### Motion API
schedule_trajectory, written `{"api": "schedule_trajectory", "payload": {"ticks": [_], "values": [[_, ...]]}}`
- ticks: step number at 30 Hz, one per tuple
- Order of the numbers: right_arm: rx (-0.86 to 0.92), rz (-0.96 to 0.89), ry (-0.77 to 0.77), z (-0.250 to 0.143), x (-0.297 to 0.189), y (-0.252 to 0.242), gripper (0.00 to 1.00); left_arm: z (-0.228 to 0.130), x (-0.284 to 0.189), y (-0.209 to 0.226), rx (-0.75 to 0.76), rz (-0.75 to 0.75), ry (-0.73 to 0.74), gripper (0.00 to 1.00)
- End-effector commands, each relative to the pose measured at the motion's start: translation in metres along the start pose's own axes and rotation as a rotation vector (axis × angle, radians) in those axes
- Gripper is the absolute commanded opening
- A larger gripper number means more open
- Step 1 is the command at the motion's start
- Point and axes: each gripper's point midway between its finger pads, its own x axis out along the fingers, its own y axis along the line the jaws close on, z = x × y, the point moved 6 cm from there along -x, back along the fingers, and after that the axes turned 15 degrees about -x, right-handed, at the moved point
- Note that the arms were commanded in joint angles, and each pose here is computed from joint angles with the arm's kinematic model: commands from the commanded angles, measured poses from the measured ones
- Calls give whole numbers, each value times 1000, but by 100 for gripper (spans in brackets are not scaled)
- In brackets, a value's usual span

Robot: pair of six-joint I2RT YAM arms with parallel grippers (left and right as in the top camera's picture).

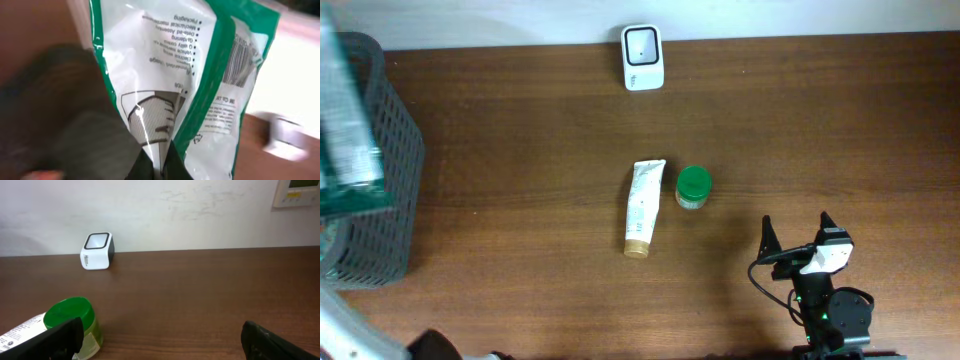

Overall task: Scan the item barcode
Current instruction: 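Lay the green packet on the table left of the tube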

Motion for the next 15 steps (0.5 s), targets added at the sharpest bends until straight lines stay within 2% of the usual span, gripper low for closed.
{"api": "schedule_trajectory", "payload": {"ticks": [1, 4, 7, 9, 11, 15], "values": [[4, 0, 3, -2, 0, 1, 98, -67, 15, -82, 18, -326, 318, 0], [4, 0, 3, -2, 0, 1, 99, -167, 65, -113, 77, -302, 637, 0], [4, 0, 3, -2, 0, 1, 98, -270, 108, -110, -31, -234, 851, 0], [4, 0, 3, -2, 0, 1, 98, -342, 134, -104, -162, -174, 893, 0], [4, 0, 3, -2, 0, 1, 98, -378, 147, -96, -263, -72, 843, 0], [4, 0, 3, -2, 0, 1, 98, -415, 151, -111, -185, -106, 744, 0]]}}
